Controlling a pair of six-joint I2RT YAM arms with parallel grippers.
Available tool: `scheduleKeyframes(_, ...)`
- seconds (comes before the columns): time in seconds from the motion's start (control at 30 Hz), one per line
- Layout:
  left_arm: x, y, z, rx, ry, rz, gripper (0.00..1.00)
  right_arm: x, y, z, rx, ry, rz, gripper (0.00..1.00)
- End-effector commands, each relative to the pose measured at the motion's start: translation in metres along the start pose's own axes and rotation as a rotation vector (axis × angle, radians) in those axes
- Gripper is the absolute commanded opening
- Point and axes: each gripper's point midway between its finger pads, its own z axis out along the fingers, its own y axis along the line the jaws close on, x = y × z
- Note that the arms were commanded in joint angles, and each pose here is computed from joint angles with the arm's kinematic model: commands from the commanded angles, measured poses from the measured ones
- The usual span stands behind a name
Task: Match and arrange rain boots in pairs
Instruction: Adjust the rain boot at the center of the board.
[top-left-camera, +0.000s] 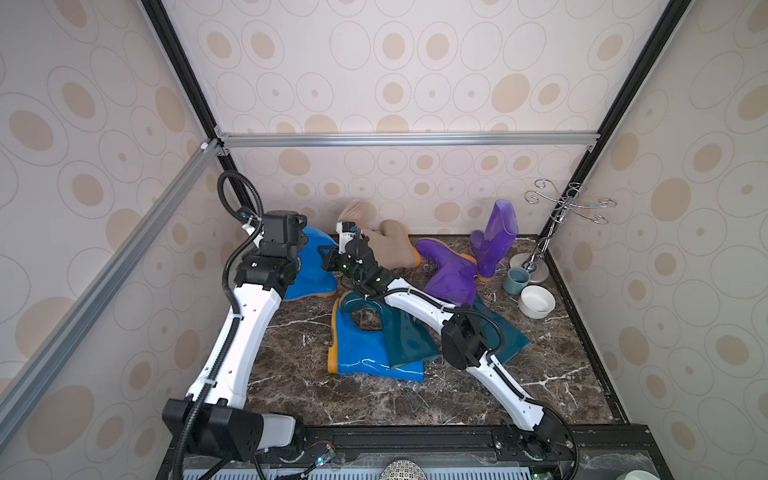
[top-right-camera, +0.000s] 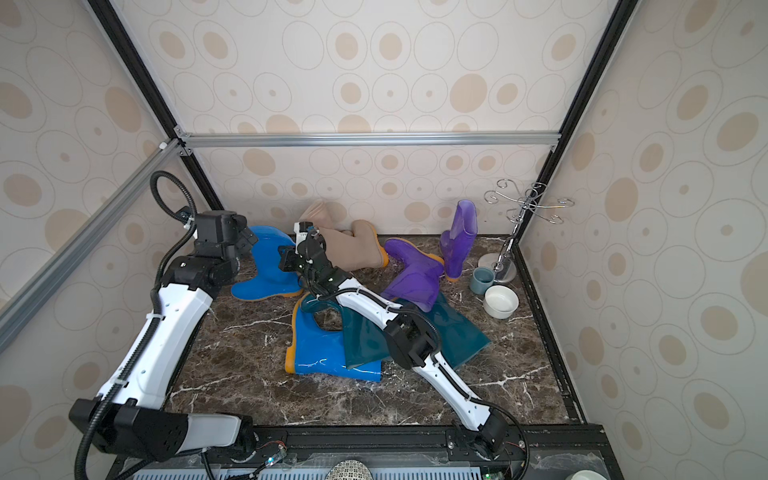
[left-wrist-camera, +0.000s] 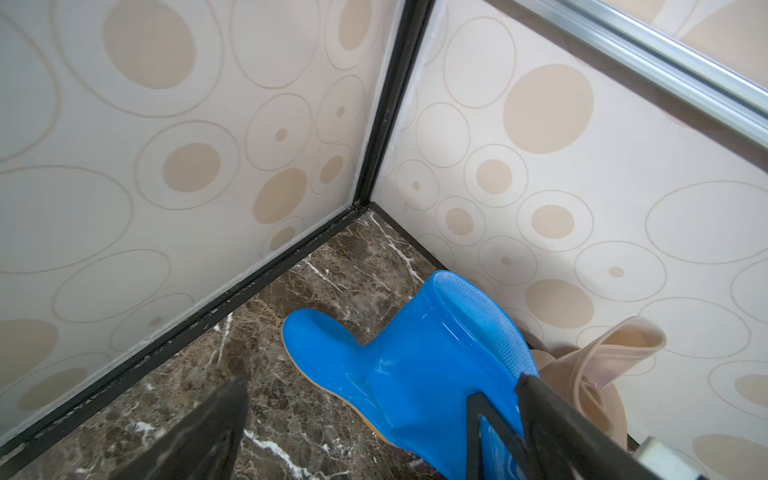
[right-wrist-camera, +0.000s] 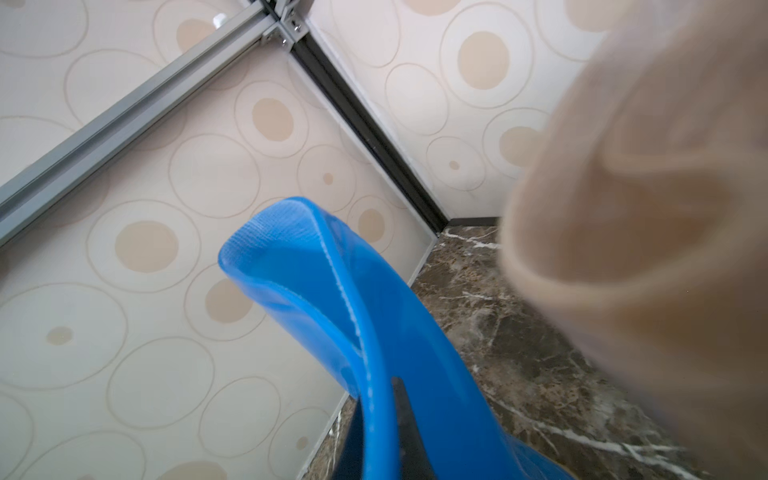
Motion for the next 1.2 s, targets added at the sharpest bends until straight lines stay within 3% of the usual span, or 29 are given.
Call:
scheduleKeyframes(0.0,0.001,-0.010,-0.001,0.035,0.058,0.021,1.00,-0.075,0.045,-0.024,-0.040,-0.238,-0.010,0.00)
scheduleKeyframes(0.17,0.022,-0.013,0.013,0.035,0.149,0.017,1.00,-0.057,0.050,-0.022,-0.072,-0.176,-0.036,0.03)
scheduleKeyframes(0.33,0.040,-0.013,0.024,0.045,0.249,-0.058,1.00,-0.036,0.055,-0.032,-0.145,-0.091,-0.095,0.42)
scheduleKeyframes(0.53,0.041,-0.029,0.034,0.091,0.290,-0.171,1.00,-0.024,0.061,-0.042,-0.195,0.025,-0.190,0.69)
scheduleKeyframes(0.8,0.036,-0.059,0.056,0.126,0.306,-0.242,1.00,-0.030,0.049,-0.070,-0.229,0.096,-0.260,0.77)
scheduleKeyframes(1.0,0.064,-0.062,0.080,0.080,0.376,-0.219,1.00,-0.020,0.055,-0.079,-0.293,0.190,-0.321,0.78)
scheduleKeyframes(1.17,0.053,-0.074,0.091,0.087,0.343,-0.218,1.00,-0.009,0.057,-0.077,-0.328,0.239,-0.329,0.77)
